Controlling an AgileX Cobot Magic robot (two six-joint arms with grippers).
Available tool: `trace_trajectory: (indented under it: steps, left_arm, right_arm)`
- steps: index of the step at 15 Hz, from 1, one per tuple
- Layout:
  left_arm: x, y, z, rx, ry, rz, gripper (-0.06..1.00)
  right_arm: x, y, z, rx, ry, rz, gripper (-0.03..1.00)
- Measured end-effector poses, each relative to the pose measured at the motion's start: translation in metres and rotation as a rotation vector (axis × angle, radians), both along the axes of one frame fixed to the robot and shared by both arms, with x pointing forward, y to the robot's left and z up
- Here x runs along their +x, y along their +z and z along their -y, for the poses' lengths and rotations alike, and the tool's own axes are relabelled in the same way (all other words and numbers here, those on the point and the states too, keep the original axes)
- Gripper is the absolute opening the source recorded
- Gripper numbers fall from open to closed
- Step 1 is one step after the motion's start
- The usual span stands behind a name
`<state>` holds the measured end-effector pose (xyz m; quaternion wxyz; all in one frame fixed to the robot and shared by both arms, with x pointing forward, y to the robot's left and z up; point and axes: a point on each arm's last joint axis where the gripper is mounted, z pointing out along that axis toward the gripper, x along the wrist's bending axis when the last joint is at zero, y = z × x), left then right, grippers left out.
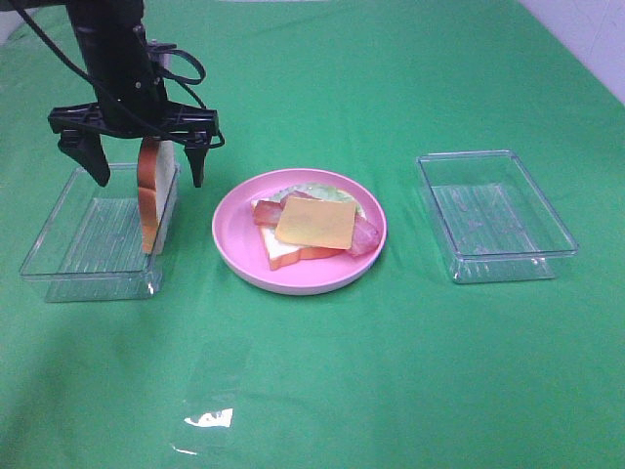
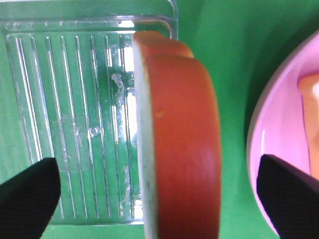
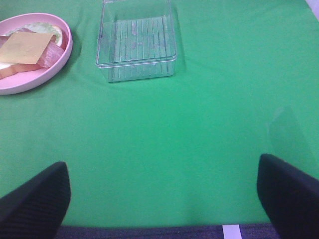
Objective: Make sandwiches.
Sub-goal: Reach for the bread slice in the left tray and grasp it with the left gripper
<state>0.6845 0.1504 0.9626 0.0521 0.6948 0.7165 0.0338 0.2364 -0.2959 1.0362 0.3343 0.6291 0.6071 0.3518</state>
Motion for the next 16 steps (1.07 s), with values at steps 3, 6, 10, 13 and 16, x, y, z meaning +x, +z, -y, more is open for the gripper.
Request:
trace_trajectory:
  steps: [3,6,10,13,16]
  left_arm:
    - [0.0028,-0.0005,-0.0022,0.025,0.01,0.028,0.99]
    - [0.005,-0.0002,-0.0033,0.036,0.012,0.052,0.99]
    - [0.0057,0.0,-0.003,0.033,0.013,0.06,0.92]
    - [0.0056,-0.0001,-0.0031,0.034,0.013,0.058,0.74]
    - [0.0044,-0.0003,-0.0036,0.038,0.023,0.045,0.45]
  right_arm:
    - [0.0,0.0,0.0,0.0,0.0,0.0,0.97]
    - [0.0,0.0,0.0,0.0,0.0,0.0,0.97]
    - [0.0,0.0,0.0,0.0,0.0,0.0,0.97]
    - [0.0,0.0,0.0,0.0,0.0,0.0,0.97]
    - [0.0,0.0,0.0,0.0,0.0,0.0,0.97]
